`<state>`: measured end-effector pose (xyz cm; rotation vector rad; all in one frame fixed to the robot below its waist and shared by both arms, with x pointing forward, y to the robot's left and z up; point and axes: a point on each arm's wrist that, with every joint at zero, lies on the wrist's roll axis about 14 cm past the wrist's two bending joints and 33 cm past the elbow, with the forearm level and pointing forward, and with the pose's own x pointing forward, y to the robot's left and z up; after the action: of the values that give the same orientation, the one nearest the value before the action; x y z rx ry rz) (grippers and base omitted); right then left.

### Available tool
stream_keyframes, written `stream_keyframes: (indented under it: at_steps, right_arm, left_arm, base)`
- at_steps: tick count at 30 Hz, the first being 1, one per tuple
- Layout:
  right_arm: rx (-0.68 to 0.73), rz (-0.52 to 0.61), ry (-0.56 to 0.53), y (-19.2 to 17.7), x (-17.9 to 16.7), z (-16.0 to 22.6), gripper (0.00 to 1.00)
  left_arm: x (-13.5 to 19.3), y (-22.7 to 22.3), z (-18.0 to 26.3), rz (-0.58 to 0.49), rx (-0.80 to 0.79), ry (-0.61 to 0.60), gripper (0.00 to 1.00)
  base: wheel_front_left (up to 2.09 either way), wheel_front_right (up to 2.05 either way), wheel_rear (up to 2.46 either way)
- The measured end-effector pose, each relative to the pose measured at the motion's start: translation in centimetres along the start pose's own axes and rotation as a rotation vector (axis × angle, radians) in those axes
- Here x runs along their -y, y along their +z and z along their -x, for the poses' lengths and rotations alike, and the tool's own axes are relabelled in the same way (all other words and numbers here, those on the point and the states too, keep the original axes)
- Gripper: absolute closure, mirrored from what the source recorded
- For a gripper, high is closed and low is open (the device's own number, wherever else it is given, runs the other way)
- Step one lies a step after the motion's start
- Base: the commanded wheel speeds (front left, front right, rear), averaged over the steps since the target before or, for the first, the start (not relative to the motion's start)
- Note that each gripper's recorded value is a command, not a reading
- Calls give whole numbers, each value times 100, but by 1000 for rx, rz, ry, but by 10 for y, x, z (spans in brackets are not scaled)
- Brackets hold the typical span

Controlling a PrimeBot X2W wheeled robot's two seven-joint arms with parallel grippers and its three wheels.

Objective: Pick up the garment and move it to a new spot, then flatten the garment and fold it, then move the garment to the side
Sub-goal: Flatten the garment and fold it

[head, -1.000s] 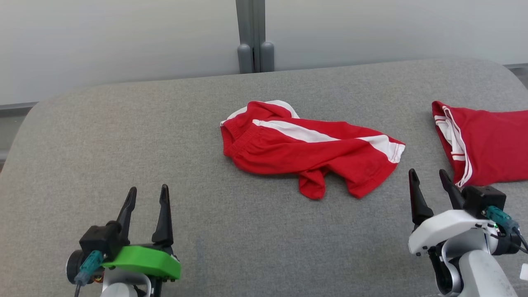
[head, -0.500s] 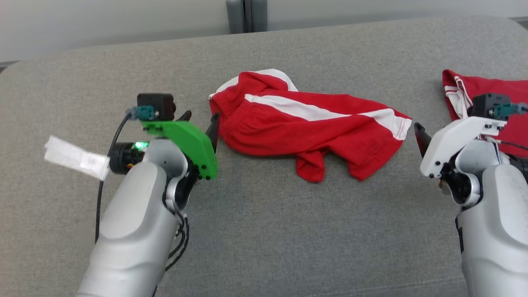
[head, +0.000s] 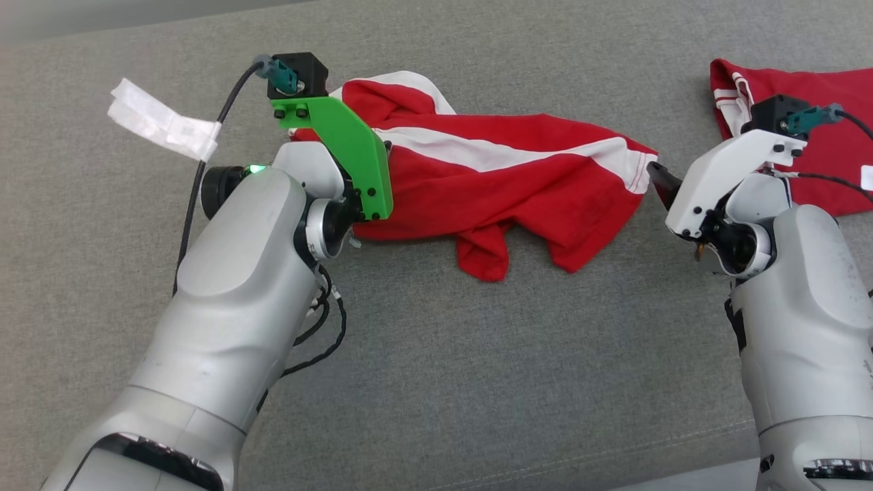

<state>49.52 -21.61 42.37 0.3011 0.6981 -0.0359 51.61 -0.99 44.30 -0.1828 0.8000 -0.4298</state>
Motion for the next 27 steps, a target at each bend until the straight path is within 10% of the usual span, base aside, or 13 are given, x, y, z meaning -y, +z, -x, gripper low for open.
stream_keyframes:
  at_steps: [27]
  right_arm:
    - [-31, -140, 84, -16, -29, -39, 0]
  left_arm:
    - [-8, -6, -23, -3, -122, 31, 0]
  base:
    - [0, 0, 0]
